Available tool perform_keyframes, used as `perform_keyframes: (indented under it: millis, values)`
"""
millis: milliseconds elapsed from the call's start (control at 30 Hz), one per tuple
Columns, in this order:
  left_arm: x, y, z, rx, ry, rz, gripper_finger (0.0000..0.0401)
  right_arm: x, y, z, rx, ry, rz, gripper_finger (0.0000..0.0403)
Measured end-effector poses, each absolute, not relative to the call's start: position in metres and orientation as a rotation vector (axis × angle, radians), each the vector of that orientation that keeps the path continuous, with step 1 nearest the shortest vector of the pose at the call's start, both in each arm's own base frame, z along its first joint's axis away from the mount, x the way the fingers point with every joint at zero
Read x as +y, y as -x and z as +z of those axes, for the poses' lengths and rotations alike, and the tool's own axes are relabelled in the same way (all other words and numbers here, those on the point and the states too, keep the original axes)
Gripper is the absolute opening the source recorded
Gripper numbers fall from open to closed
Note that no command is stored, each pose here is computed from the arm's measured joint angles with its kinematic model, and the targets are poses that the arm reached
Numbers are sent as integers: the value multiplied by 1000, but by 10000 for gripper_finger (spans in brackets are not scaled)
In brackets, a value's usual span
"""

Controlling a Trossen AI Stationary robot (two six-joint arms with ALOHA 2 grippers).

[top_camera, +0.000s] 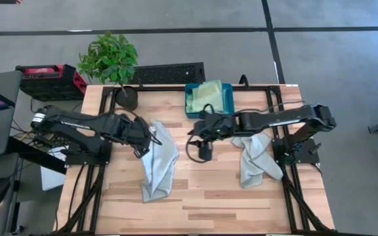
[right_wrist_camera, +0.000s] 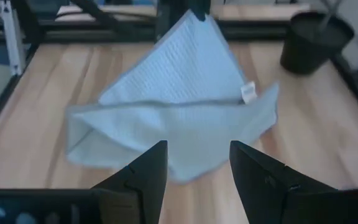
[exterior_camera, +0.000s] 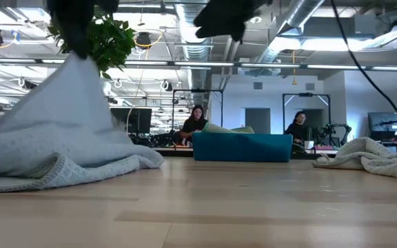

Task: Fold microfiber towels
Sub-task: Fold the left gray towel

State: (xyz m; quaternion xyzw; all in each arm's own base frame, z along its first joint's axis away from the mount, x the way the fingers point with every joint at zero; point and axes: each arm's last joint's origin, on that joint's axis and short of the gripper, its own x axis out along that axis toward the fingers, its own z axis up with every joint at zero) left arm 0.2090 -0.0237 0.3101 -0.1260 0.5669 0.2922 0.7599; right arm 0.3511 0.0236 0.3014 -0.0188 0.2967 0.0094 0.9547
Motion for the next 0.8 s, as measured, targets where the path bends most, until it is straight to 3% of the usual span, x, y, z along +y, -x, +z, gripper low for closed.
perform_keyframes:
  millis: [200, 367, 567, 800]
  values:
    - [-27, -209, 367, 1149, 127, 383, 0, 25, -384, 286, 447, 145, 41, 195]
    - [-30, -207, 394, 1091, 125, 234, 0, 21, -409, 273, 297, 278, 42, 195]
    - [-37, -219, 393, 1183, 98, 138, 0, 13, -427, 253, 261, 289, 24, 195]
    - [-45, -246, 366, 1352, -5, 67, 0, 7, -447, 249, 221, 298, 219, 195]
